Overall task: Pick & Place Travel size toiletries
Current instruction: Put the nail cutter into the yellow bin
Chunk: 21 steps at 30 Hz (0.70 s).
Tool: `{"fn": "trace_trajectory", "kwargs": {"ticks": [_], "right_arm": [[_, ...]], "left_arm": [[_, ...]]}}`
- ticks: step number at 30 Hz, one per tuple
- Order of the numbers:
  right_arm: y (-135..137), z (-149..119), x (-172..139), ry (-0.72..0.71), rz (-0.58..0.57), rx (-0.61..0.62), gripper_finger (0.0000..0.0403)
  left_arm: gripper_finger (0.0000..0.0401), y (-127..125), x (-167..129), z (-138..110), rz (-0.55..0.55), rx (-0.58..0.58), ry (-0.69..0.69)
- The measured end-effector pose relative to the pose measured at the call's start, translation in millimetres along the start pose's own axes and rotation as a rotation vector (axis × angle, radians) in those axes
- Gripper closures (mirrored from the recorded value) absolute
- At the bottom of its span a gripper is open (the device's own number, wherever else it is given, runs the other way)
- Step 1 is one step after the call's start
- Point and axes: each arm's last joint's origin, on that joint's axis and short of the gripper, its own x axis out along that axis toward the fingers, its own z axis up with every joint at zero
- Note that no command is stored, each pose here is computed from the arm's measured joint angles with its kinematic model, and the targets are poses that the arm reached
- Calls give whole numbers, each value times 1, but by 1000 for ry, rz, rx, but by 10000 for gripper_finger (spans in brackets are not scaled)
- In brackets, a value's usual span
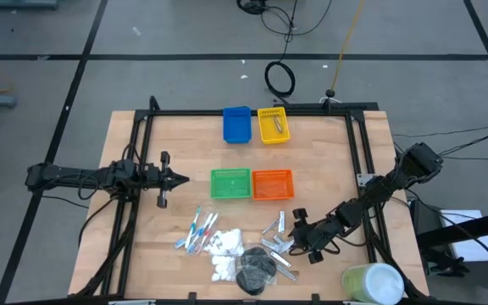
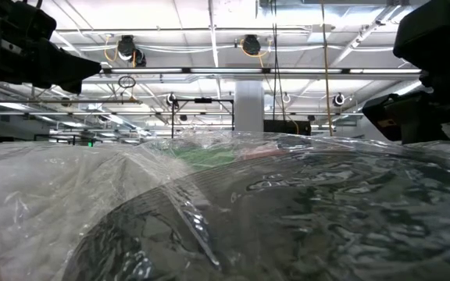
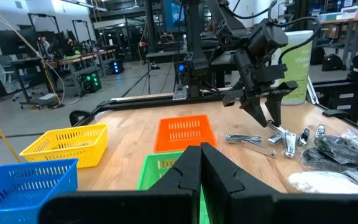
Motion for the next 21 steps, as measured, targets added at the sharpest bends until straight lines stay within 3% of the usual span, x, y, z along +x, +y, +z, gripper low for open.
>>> {"fn": "trace_trajectory", "kwargs": {"ticks": [12, 21], "right_arm": [[0, -1, 0, 9, -1, -24, 254], [-1, -4, 0, 38, -8, -30, 284]], "left_arm": [[396, 0, 0, 0, 0, 0, 0], [395, 0, 0, 0, 0, 0, 0]]}}
